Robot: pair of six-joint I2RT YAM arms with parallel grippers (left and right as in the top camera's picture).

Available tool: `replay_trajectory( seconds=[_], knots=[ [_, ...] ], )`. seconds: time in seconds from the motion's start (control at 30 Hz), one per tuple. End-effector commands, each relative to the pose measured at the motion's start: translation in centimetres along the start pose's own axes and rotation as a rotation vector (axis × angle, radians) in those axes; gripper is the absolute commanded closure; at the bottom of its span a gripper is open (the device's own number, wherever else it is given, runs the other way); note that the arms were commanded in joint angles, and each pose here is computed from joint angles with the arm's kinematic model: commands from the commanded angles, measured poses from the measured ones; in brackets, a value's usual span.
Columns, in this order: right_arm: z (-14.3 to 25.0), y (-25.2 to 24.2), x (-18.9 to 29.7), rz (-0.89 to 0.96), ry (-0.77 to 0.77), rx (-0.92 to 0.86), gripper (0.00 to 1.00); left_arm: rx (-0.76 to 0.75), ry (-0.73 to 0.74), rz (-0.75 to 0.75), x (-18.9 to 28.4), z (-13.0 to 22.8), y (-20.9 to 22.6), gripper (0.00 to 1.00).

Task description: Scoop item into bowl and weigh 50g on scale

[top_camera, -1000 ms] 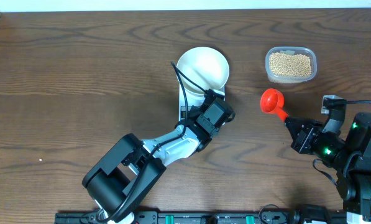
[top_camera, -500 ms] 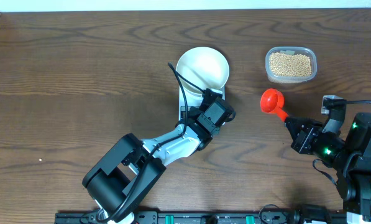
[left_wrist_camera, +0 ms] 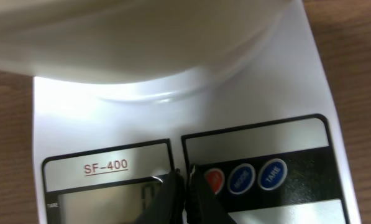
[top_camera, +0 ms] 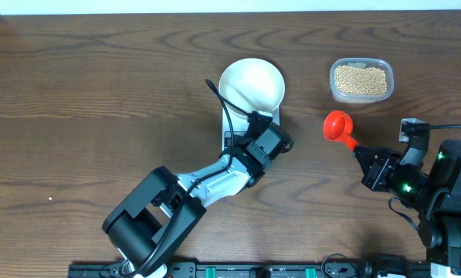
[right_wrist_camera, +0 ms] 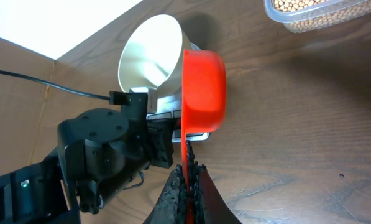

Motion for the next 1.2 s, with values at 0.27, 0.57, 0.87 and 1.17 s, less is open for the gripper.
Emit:
replay_trajectory(
  seconds=[0.27,0.57,0.87,1.17],
  knots=[
    [-0.5,0.5,0.5,-0.010,-0.017,0.020,0.99,-0.064,0.165,-0.055,-2.3,6.2,0.9,0.93],
    [-0.8,0.7,0.5,-0.017,-0.031,0.030,0.99,-0.049,0.091,-0.013,1.5,3.0,1.4,0.93],
    [-1.2,1.0,0.5,-0.031,-0.049,0.026,0.99,0.006,0.018,0.130,10.3,0.2,2.9,0.93],
    [-1.6,2.0,-0.5,-0.106,0.015,0.052,0.99,0.168,-0.160,0.186,19.3,-2.5,8.7,0.93]
  ],
)
Point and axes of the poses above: each gripper's point midway between its finger pads, its own x axis back along the fingers, its own y axis along the line the jaws close on, z = x × y, the point moved 3 cm from there along x, back along the fingers, and after that the axes turned 7 degrees about -x, right-handed, at the moved point
